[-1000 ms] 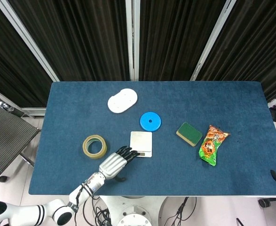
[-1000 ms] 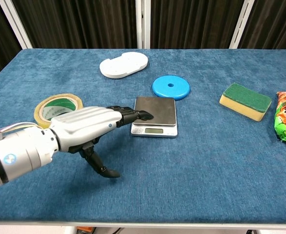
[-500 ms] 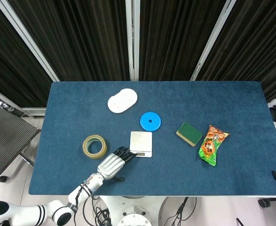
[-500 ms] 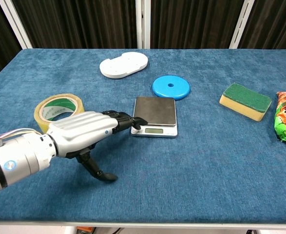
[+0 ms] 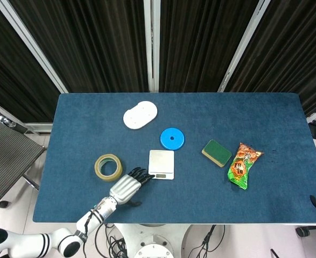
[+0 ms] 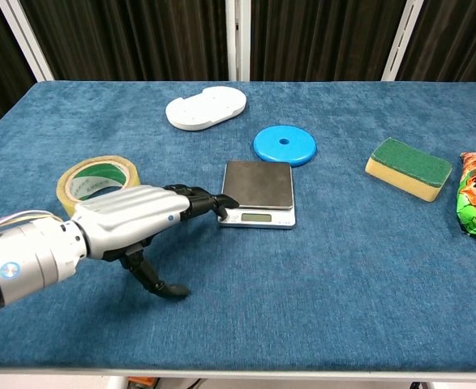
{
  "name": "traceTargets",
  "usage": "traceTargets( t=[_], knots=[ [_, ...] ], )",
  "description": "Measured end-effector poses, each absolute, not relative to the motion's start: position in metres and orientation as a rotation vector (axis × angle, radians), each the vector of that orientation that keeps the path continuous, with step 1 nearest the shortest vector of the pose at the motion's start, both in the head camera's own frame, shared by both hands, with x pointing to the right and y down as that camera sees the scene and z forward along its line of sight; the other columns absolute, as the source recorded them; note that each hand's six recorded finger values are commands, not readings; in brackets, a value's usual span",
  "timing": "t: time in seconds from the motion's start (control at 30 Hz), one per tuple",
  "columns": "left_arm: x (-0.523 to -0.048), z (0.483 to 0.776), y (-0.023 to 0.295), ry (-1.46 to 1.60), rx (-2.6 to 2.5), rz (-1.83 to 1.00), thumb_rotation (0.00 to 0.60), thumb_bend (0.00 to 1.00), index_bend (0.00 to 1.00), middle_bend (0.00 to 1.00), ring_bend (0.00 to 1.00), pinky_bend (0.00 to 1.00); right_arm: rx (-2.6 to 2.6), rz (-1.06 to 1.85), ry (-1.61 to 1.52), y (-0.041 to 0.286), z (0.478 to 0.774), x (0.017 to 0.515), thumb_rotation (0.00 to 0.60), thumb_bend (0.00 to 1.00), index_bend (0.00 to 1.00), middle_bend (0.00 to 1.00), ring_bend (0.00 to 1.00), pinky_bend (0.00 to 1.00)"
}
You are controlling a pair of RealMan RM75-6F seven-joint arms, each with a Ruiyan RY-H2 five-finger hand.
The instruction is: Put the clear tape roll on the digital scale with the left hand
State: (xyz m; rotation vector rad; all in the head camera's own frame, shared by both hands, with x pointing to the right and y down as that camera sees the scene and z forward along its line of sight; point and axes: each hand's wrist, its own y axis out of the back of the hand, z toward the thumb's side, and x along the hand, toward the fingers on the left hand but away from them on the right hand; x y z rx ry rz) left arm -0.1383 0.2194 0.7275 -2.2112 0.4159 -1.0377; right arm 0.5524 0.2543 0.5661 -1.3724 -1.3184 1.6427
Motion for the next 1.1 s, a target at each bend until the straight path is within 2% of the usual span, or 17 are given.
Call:
traceTargets(
  t=[0.73, 0.93, 1.1],
  knots=[
    [-0.132, 0.741, 0.225, 0.339, -2.224, -1.070, 0.600, 0.20, 0.01, 0.14, 0.00, 0.00, -1.387, 1.694, -1.304, 0.262, 0.576, 0.561, 0.600, 0.13, 0.00, 0.00, 0.00, 0.00],
    [-0.133, 0.732, 0.219, 0.361, -2.214, -1.054, 0.600, 0.20, 0.01, 0.14, 0.00, 0.00, -1.391, 1.686, -1.303, 0.262, 0.575, 0.559, 0.600, 0.13, 0.00, 0.00, 0.00, 0.00],
    [-0.131, 0.713, 0.209, 0.408, -2.206, -1.007, 0.600, 0.20, 0.01, 0.14, 0.00, 0.00, -1.388, 1.676, -1.310, 0.262, 0.572, 0.558, 0.600, 0.13, 0.00, 0.00, 0.00, 0.00]
  ],
)
